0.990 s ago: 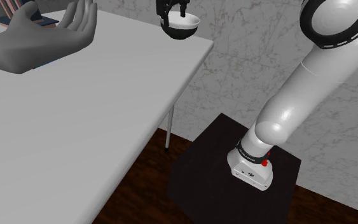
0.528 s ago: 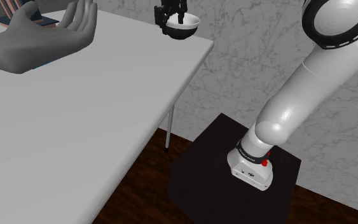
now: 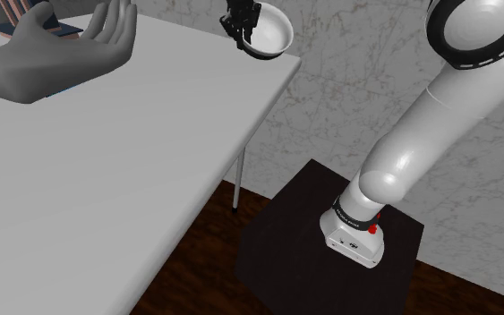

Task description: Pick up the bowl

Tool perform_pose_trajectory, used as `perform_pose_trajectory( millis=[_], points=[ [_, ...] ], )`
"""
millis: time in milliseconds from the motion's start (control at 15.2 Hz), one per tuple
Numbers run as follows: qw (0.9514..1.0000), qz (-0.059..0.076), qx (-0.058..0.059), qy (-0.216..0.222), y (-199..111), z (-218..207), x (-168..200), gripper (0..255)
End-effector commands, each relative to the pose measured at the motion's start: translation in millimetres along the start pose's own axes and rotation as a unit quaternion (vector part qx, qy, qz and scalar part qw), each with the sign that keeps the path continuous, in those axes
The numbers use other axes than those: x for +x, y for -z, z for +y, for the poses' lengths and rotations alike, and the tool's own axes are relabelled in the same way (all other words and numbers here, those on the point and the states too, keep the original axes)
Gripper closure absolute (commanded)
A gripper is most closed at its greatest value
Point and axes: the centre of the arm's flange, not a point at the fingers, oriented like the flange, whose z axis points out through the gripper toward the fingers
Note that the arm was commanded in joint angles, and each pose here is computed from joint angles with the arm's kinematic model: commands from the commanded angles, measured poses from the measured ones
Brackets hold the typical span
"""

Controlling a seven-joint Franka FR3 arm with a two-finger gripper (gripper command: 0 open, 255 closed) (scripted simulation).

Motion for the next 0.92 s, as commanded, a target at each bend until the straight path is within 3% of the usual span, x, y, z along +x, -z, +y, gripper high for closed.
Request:
perform_pose_trajectory(
  millis=[0,858],
  points=[
    [1.0,-0.002,0.0,0.0,-2,0,1,255],
    [1.0,-0.002,0.0,0.0,54,15,0,255]
  ],
)
